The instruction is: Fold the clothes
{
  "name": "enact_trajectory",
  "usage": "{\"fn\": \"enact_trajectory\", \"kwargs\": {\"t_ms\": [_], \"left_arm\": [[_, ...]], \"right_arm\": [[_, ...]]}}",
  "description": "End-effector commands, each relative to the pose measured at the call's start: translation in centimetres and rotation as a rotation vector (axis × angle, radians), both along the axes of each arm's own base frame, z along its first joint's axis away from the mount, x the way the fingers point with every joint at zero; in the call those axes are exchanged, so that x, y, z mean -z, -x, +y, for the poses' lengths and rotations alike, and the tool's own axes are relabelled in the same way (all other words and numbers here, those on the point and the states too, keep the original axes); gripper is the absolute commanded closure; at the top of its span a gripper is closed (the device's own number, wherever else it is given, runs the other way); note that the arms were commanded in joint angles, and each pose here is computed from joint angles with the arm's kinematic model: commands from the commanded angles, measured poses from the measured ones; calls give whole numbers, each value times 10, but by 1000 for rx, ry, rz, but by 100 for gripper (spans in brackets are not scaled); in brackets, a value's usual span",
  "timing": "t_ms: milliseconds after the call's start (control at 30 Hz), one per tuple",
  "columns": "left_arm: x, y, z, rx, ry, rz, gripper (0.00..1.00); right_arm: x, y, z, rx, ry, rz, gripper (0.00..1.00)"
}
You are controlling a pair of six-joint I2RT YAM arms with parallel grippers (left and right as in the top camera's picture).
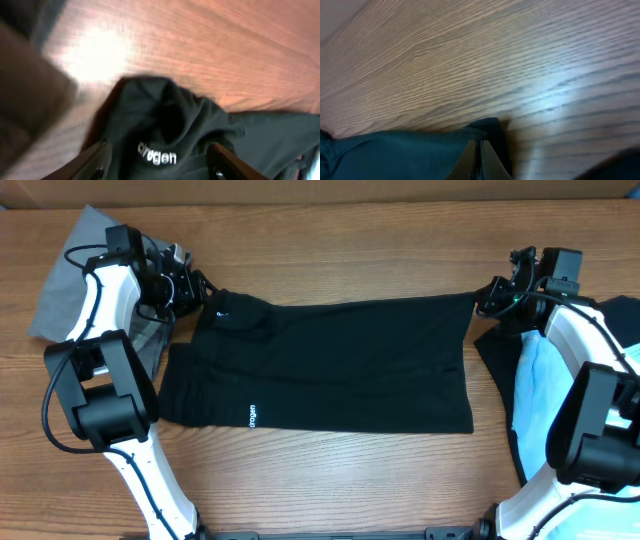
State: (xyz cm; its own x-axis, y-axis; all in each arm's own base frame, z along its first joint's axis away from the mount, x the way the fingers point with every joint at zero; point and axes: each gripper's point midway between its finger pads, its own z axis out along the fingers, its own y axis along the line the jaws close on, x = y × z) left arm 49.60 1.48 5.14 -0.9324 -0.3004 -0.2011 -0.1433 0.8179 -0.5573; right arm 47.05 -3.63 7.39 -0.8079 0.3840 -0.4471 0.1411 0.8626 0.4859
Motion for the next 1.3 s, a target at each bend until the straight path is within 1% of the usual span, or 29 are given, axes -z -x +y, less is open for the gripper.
{"fn": "enact_trajectory", "kwargs": {"t_ms": [0, 100, 167, 267, 300, 433, 533, 633, 667, 767, 933, 1100, 1167, 1200, 1233, 1267], "left_arm": [[-30, -17, -10, 34, -12, -107, 34], [-29, -23, -23, 120, -75, -167, 35], [-23, -24, -29, 157, -153, -173, 36], [-19, -25, -42, 219, -226, -187, 44], [-15, -26, -49, 244, -270, -188, 47], [-5, -27, -54, 253, -324, -171, 47], [4, -25, -55, 247, -319, -149, 44], [10, -25, -50, 221, -325, -123, 35], [10, -25, -49, 219, -326, -125, 33], [9, -28, -43, 207, -327, -134, 33], [10, -29, -44, 202, -318, -133, 45], [27, -25, -56, 225, -305, -104, 53], [28, -25, -59, 230, -283, -103, 59], [28, -25, -60, 230, -278, -105, 65], [27, -27, -58, 219, -276, -108, 76], [26, -28, -56, 214, -277, -111, 83]], "right_arm": [[-15, -2, -15, 30, 1, -34, 96], [-14, -1, -14, 29, -2, -30, 96], [-13, 1, -14, 29, -4, -22, 96], [-12, 3, -13, 29, -6, -11, 96], [-11, 4, -13, 29, -8, -5, 96], [-10, 6, -12, 29, -11, 5, 96], [-9, 7, -12, 29, -13, 11, 96], [-8, 8, -12, 29, -14, 18, 96], [-8, 8, -11, 29, -15, 20, 96], [-8, 8, -11, 29, -15, 20, 96], [-8, 8, -11, 29, -15, 20, 96], [-8, 8, -11, 29, -15, 20, 96], [-8, 8, -11, 29, -15, 20, 96], [-8, 8, -11, 29, -15, 20, 96], [-8, 8, -11, 29, -15, 20, 96], [-8, 8, -11, 29, -15, 20, 96]]}}
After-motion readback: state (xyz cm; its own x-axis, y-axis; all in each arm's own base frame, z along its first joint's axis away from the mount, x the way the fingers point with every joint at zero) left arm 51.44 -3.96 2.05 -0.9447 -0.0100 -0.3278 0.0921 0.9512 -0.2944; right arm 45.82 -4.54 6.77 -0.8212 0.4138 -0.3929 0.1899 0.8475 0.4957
